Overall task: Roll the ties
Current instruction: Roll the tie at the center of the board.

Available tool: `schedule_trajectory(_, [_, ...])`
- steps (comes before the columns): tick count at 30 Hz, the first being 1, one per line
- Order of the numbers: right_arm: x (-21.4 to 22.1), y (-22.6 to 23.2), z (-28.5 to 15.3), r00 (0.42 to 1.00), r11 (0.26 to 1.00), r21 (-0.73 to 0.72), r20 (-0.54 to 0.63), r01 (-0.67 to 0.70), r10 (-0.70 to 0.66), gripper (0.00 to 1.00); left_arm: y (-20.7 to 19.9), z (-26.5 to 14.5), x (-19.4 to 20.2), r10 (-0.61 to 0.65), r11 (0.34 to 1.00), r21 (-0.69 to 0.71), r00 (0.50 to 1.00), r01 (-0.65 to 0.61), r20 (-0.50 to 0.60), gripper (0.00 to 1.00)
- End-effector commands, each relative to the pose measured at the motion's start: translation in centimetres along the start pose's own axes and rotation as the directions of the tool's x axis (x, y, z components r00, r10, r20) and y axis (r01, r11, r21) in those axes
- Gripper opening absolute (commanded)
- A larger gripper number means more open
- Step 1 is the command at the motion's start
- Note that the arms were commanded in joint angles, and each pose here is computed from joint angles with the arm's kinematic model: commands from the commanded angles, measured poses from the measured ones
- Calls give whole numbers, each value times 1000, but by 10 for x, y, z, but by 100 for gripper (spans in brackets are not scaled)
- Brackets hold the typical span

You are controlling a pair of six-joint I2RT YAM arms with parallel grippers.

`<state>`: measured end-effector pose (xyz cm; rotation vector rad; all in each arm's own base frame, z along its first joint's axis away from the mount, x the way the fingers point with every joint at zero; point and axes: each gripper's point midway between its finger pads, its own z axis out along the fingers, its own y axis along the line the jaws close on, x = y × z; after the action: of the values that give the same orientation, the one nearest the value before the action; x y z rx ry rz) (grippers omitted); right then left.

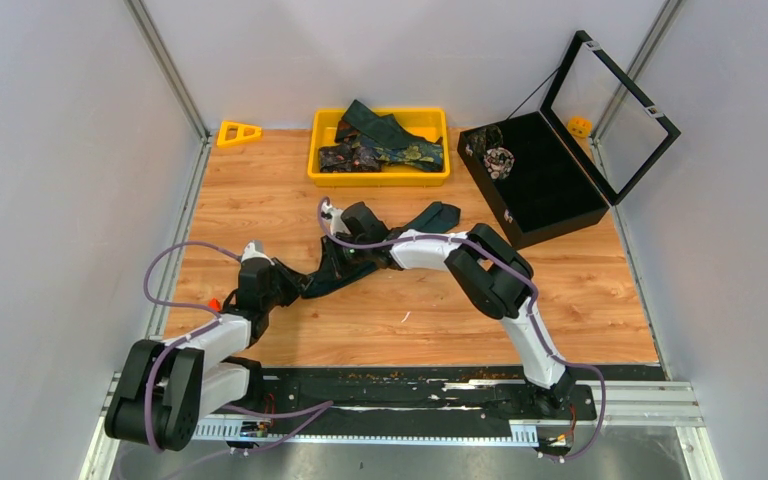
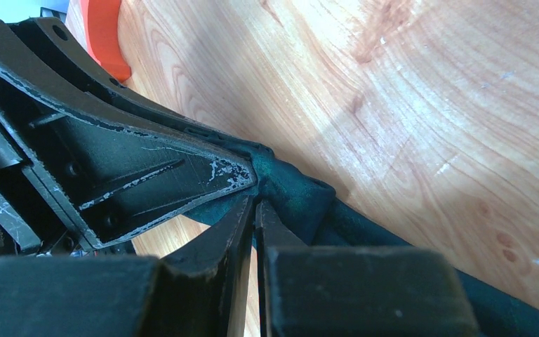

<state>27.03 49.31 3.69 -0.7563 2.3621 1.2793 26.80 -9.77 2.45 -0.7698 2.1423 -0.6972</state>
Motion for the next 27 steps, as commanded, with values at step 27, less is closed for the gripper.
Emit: schedule_trajectory(27, [14,24,-11,998,995,93,-58,34,-29,18,12,-48,1,168,971,-152,979,-185,-119,0])
